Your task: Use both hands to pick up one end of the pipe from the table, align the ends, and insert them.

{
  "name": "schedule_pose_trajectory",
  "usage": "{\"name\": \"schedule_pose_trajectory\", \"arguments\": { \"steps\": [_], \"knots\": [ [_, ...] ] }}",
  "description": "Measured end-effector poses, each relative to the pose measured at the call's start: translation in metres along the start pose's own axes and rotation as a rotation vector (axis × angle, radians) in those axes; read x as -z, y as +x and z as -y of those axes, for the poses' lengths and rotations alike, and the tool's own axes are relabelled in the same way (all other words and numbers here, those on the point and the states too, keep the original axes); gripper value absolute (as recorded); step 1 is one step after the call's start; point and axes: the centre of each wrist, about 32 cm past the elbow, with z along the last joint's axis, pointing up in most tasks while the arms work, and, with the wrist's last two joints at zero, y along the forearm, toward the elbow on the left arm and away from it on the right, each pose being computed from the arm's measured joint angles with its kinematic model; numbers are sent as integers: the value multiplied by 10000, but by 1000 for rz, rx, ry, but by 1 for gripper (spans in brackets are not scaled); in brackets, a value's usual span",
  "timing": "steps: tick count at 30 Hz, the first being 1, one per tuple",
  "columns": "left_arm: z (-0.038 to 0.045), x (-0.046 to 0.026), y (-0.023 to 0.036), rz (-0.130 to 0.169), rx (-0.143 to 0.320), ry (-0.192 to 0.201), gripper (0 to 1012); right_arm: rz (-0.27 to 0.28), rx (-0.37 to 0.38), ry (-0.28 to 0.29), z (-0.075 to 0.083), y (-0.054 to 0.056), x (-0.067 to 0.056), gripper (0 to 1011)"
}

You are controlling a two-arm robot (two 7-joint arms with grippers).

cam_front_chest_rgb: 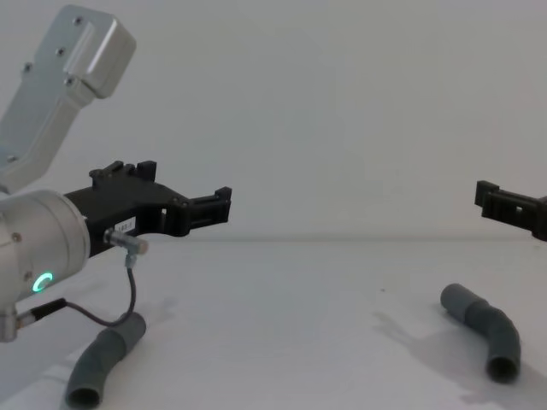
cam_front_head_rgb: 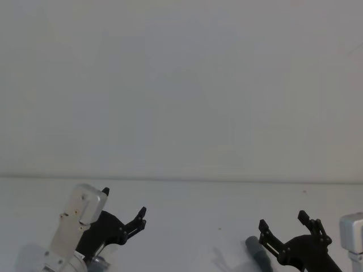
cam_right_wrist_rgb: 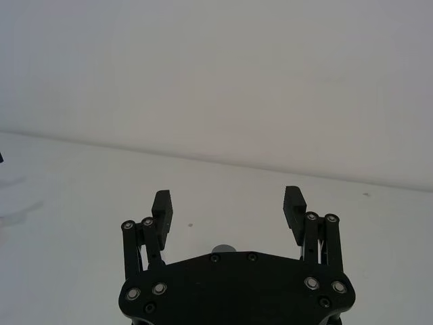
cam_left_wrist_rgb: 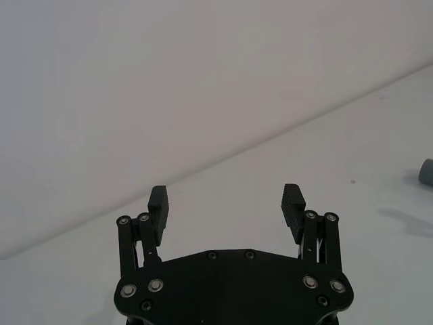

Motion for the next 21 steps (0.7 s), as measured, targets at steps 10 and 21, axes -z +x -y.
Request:
{"name": "schedule_pose_trajectory", "arguments": {
  "steps": [10,21],
  "knots": [
    [-101,-78,73,-47,2,82,1001,0,0,0,0,0,0,1000],
    [-319,-244,66,-103,9,174,1001,0,0,0,0,0,0,1000]
  ]
}}
